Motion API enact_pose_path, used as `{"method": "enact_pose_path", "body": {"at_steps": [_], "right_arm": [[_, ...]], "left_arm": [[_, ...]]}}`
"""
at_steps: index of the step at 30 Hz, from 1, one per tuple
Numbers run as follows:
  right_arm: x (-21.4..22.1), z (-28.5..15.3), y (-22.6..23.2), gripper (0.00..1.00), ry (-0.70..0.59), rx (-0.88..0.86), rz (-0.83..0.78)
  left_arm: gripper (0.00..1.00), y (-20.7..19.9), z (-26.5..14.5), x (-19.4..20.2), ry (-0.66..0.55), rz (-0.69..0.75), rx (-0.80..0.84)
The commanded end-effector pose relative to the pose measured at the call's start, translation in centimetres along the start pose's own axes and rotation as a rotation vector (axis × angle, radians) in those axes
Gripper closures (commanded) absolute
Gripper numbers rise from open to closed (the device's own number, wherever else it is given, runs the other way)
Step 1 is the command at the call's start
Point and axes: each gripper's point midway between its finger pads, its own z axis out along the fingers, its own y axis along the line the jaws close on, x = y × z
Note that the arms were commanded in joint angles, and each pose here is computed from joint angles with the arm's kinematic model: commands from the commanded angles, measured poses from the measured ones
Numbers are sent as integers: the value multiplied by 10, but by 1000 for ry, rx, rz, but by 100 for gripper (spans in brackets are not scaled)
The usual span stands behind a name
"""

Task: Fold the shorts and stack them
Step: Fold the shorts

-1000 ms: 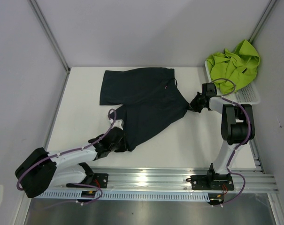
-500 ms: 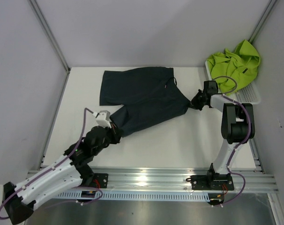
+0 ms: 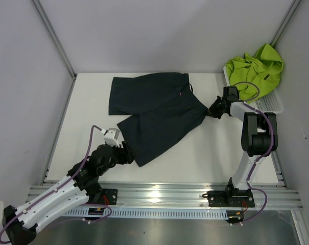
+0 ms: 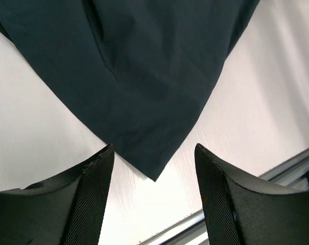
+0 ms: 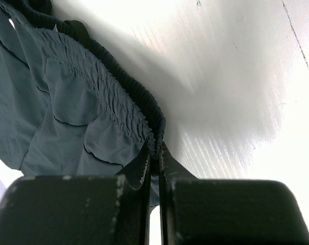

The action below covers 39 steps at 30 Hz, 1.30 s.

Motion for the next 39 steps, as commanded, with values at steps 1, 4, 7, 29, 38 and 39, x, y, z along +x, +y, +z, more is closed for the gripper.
{"method": "enact_pose_path", "body": {"at_steps": [1, 4, 7, 29, 38, 39], "right_arm": [[-12, 0, -7, 100, -14, 30, 29], [-13, -2, -6, 100, -17, 31, 26], [-13, -2, -8, 100, -15, 39, 24], [-17, -6, -3, 100, -10, 40, 3], [-19, -17, -3, 100, -6, 62, -18], [-19, -19, -3, 100, -6, 65, -21]], "left_arm": [[33, -10, -2, 9, 11, -32, 73], [33, -11, 0, 22, 51, -45, 97], [33, -17, 3, 34, 87, -56, 134], [35, -28, 42, 74, 293, 279, 28], [58, -21, 56, 99, 411, 364, -73], [66, -21, 58, 100, 417, 368, -78]]}}
